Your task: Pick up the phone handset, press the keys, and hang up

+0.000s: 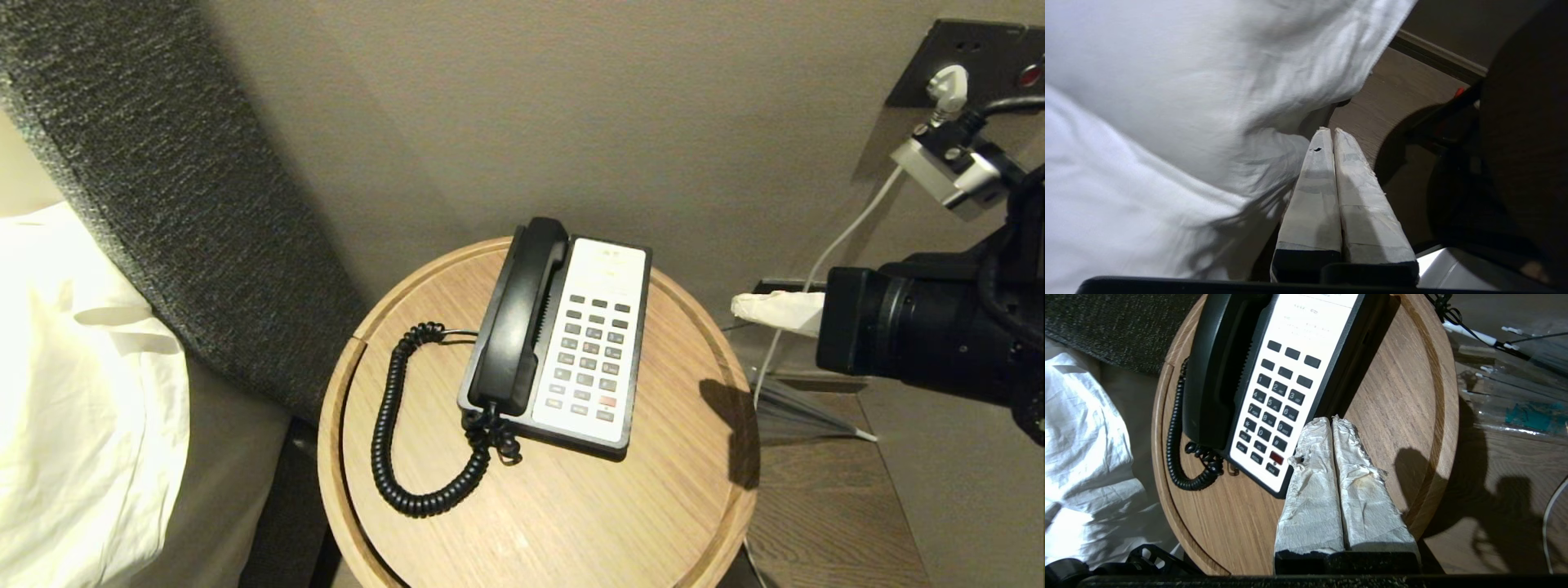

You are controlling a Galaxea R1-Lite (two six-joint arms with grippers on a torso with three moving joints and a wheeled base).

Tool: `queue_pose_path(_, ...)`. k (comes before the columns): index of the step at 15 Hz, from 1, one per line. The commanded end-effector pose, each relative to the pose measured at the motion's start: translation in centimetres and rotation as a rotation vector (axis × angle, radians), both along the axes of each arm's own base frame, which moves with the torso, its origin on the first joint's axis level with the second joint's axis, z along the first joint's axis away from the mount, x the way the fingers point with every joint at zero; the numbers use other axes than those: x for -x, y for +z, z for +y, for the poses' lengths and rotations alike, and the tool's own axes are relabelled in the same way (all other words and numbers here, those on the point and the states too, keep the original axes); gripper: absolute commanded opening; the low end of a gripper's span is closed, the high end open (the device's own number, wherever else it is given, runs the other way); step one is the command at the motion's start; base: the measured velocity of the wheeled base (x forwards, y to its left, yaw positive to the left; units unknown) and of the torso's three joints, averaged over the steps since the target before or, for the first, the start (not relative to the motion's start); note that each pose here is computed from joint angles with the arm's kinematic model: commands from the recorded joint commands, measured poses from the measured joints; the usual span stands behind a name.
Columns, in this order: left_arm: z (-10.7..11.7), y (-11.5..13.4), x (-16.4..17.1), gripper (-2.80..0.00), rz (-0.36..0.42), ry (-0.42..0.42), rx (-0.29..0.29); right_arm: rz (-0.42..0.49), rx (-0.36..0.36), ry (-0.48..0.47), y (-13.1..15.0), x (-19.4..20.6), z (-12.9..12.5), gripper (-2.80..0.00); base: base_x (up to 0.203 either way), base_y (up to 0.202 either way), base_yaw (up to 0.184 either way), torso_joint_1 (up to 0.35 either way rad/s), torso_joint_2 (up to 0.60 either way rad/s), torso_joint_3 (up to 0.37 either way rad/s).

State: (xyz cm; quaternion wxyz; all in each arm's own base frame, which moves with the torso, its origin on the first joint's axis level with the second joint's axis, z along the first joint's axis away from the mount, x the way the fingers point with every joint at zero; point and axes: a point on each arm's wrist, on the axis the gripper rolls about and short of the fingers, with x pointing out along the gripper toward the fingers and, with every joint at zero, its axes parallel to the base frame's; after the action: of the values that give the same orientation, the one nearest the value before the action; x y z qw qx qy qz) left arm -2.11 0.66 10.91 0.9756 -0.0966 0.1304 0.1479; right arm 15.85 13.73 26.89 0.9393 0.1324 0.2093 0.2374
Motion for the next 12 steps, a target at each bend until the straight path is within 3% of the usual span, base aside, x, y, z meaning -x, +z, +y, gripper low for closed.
queue_pose_path(1,-0.1,-1.9,0.5,-2.80,-0.078,-0.058,-0.060,-0.007,-0.008,0.000,0.2,0.4,-0.3,-2.80,0.000,0.000,0.000,0.000,0.00,0.000)
queue_pose_path(3,-0.4,-2.7,0.9,-2.80,-0.197,-0.176,-0.103,-0.009,-0.013,-0.001,0.2,0.6,-0.7,-2.80,0.000,0.000,0.000,0.000,0.00,0.000)
queue_pose_path(5,-0.6,-2.9,0.7,-2.80,-0.219,-0.270,-0.155,-0.005,-0.010,-0.010,-0.1,0.7,-1.1,-2.80,0.000,0.000,0.000,0.000,0.00,0.000)
queue_pose_path(8,-0.6,-3.1,0.5,-2.80,-0.219,-0.287,-0.186,-0.006,-0.010,-0.013,-0.1,0.8,-1.2,-2.80,0.000,0.000,0.000,0.000,0.00,0.000)
queue_pose_path(10,-0.7,-3.4,0.2,-2.80,-0.245,-0.331,-0.275,-0.005,-0.009,-0.012,-0.1,0.8,-1.2,-2.80,0.000,0.000,0.000,0.000,0.00,0.000)
queue_pose_path(12,-0.7,-3.5,0.1,-2.80,-0.246,-0.350,-0.281,-0.006,-0.011,-0.012,-0.1,0.8,-1.3,-2.80,0.000,0.000,0.000,0.000,0.00,0.000)
